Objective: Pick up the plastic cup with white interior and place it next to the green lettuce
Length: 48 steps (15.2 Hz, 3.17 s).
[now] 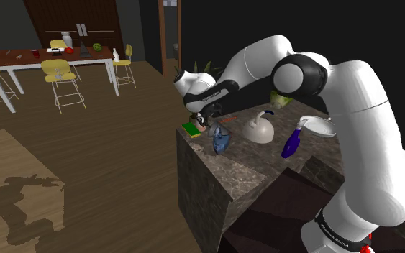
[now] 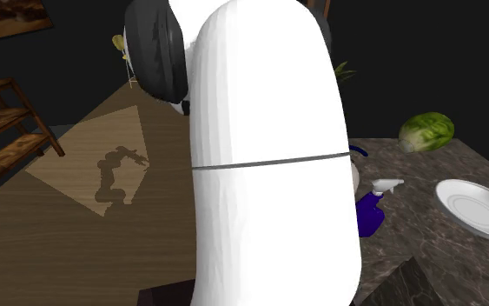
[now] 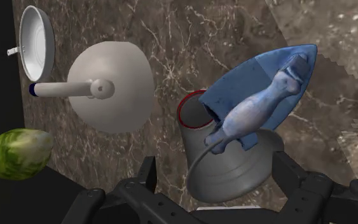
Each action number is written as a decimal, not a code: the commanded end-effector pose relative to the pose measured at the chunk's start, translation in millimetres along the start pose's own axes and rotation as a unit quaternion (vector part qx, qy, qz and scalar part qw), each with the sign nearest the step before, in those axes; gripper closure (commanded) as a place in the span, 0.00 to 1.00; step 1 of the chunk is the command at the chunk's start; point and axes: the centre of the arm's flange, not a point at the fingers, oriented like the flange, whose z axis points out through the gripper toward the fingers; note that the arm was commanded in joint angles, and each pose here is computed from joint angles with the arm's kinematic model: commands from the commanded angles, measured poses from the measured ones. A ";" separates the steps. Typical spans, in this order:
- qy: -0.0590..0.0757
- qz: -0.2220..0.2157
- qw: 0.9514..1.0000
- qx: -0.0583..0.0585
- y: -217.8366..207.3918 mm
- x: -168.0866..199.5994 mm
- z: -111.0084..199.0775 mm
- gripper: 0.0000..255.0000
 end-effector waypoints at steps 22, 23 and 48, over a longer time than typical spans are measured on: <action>-0.014 0.014 0.999 -0.043 -2.7 50.9 76.6 1.00; -0.014 0.014 0.999 -0.043 -3.6 50.3 76.6 1.00; -0.014 0.014 0.999 -0.043 57.7 40.0 -2.7 1.00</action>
